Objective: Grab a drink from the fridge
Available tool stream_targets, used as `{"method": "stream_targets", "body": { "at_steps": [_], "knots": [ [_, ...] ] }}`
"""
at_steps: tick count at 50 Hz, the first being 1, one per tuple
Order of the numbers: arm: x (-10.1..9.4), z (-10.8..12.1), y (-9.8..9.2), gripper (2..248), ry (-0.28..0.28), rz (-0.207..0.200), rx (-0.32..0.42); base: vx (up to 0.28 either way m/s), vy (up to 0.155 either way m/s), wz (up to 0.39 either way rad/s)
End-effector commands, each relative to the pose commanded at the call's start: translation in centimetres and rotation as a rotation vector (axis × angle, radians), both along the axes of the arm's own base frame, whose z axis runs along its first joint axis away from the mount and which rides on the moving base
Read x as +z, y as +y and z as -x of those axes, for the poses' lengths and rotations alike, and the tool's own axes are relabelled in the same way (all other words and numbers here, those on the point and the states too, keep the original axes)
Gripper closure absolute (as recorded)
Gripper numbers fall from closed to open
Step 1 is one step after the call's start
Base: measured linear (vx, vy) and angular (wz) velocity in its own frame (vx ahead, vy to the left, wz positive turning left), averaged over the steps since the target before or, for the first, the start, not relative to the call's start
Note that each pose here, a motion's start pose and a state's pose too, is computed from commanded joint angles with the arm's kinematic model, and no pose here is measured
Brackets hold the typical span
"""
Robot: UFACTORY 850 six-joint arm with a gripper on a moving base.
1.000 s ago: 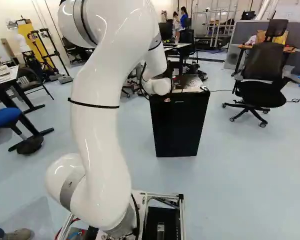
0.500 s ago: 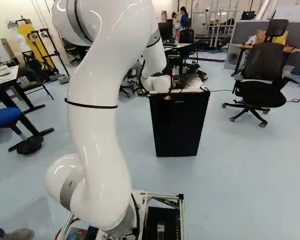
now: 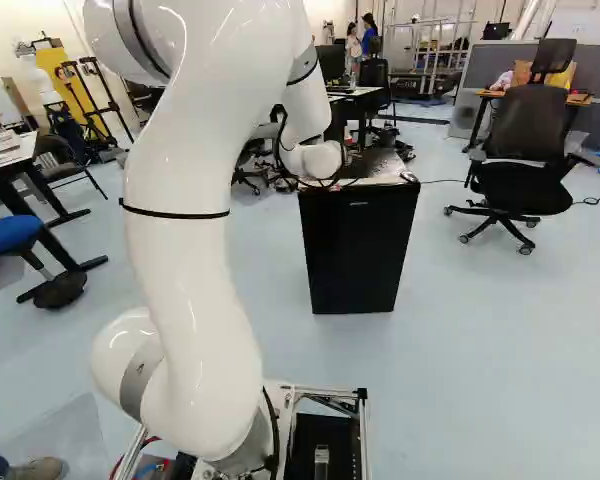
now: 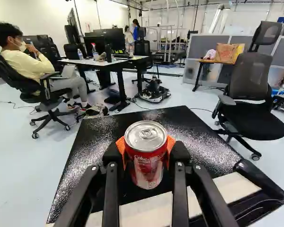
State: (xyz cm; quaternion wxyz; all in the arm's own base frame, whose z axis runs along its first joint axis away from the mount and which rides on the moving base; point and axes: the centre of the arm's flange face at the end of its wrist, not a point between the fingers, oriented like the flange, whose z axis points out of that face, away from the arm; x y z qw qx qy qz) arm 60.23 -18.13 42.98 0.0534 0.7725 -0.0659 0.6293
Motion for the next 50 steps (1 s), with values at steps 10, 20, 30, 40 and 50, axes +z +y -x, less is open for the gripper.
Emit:
{"method": "stream_targets", "body": {
  "at_steps": [10, 20, 30, 40, 50],
  "knots": [
    [0.0, 0.0, 0.0, 150, 0.000, 0.000, 0.000, 0.000, 0.000, 0.000],
    [0.0, 0.2, 0.2, 150, 0.001, 0.000, 0.001, 0.000, 0.000, 0.000],
    [0.1, 0.6, 0.7, 150, 0.003, -0.001, 0.004, 0.000, 0.000, 0.000],
    [0.1, 1.4, 1.5, 150, 0.006, -0.003, 0.010, 0.000, 0.000, 0.000],
    [0.2, 2.5, 2.5, 150, 0.011, -0.005, 0.017, 0.000, 0.000, 0.000]
  ]
}}
